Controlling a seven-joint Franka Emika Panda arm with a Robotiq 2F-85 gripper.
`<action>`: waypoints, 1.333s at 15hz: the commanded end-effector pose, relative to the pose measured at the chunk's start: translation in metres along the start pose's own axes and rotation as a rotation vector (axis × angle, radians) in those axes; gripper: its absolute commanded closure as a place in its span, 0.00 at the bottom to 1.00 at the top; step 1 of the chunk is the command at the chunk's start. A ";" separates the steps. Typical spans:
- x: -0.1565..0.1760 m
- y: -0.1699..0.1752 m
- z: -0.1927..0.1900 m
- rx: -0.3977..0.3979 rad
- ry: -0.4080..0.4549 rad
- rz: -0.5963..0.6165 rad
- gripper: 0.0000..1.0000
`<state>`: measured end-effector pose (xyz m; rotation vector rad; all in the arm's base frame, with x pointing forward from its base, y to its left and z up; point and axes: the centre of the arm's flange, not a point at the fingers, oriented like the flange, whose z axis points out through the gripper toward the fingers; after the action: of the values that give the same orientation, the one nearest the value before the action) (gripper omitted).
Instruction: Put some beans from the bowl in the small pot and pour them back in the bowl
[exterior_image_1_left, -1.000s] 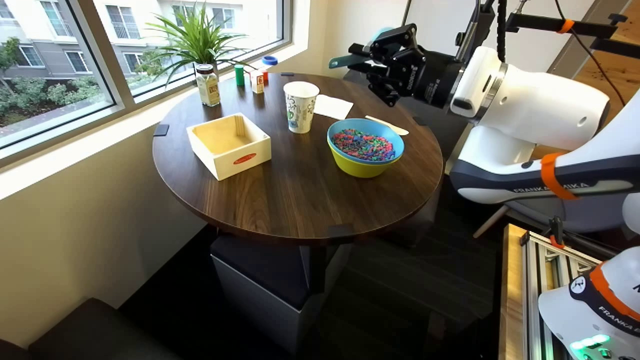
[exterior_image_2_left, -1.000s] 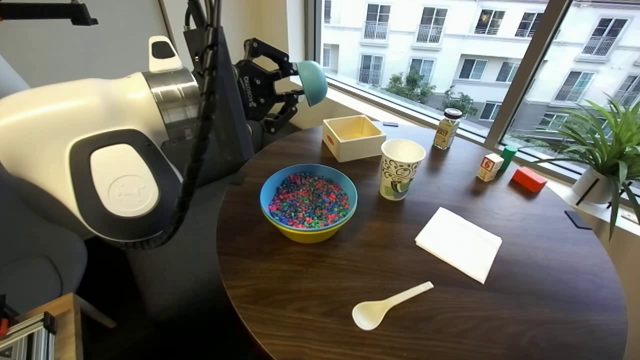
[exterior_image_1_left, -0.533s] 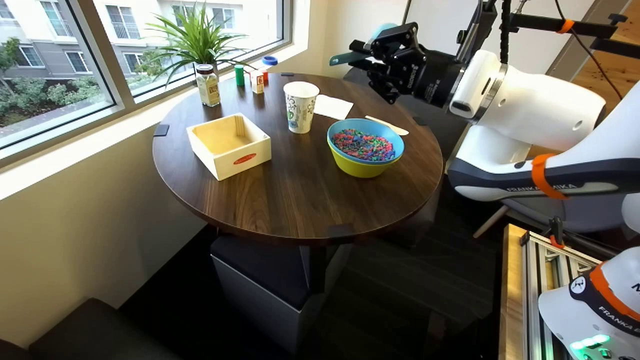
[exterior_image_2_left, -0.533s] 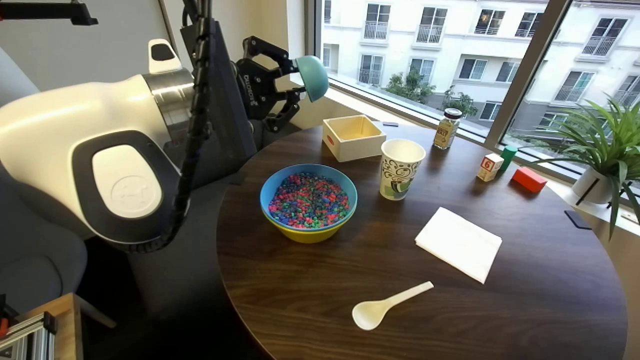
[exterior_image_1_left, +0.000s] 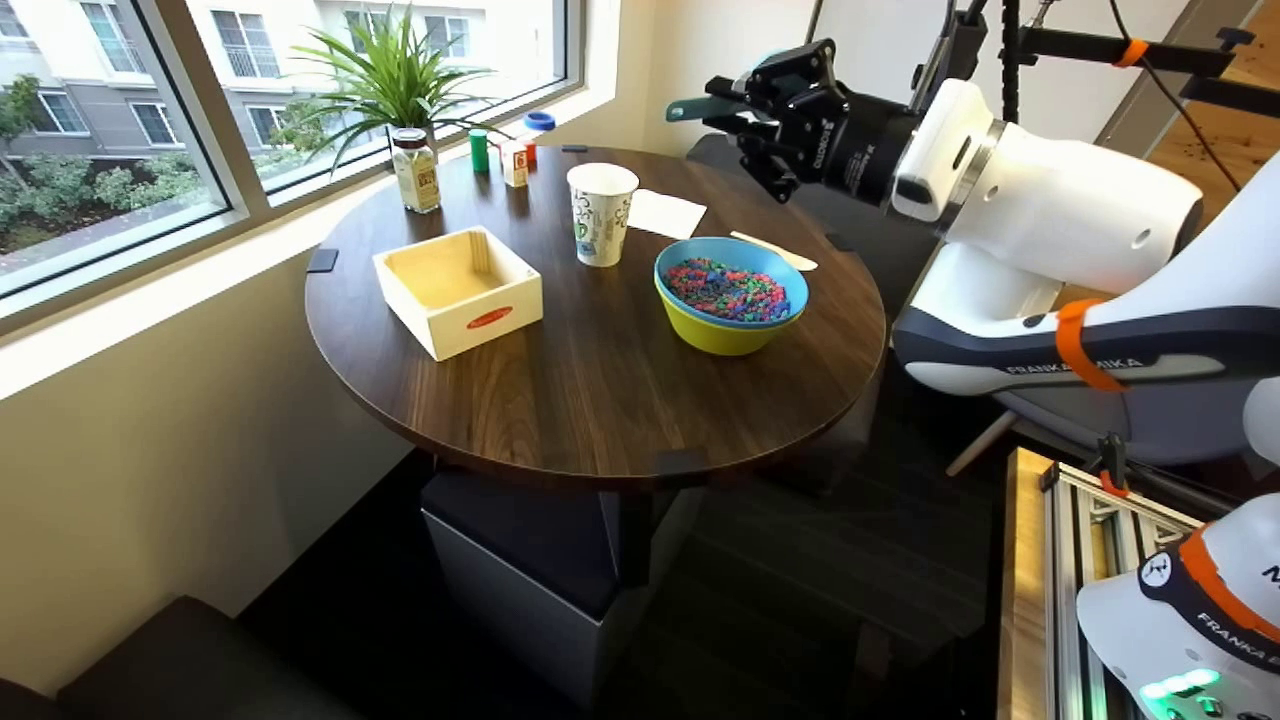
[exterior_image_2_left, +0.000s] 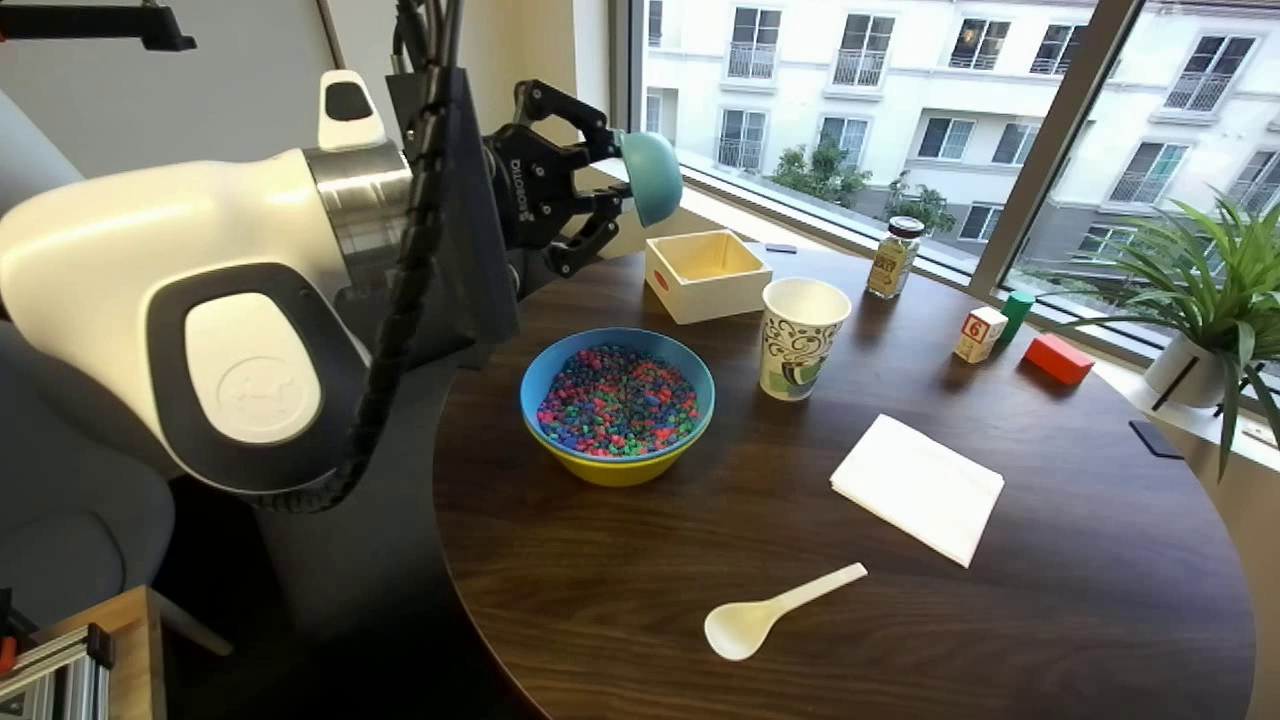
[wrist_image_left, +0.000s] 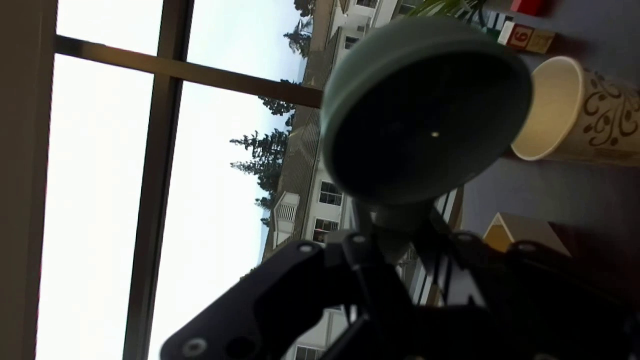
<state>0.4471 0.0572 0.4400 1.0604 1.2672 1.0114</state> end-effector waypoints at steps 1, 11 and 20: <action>-0.012 0.006 0.011 0.051 -0.056 0.130 0.94; -0.048 0.005 0.030 0.221 -0.183 0.582 0.94; -0.076 -0.008 0.036 0.302 -0.297 0.847 0.74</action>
<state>0.4796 -0.0204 0.4490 1.9928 0.7212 1.2251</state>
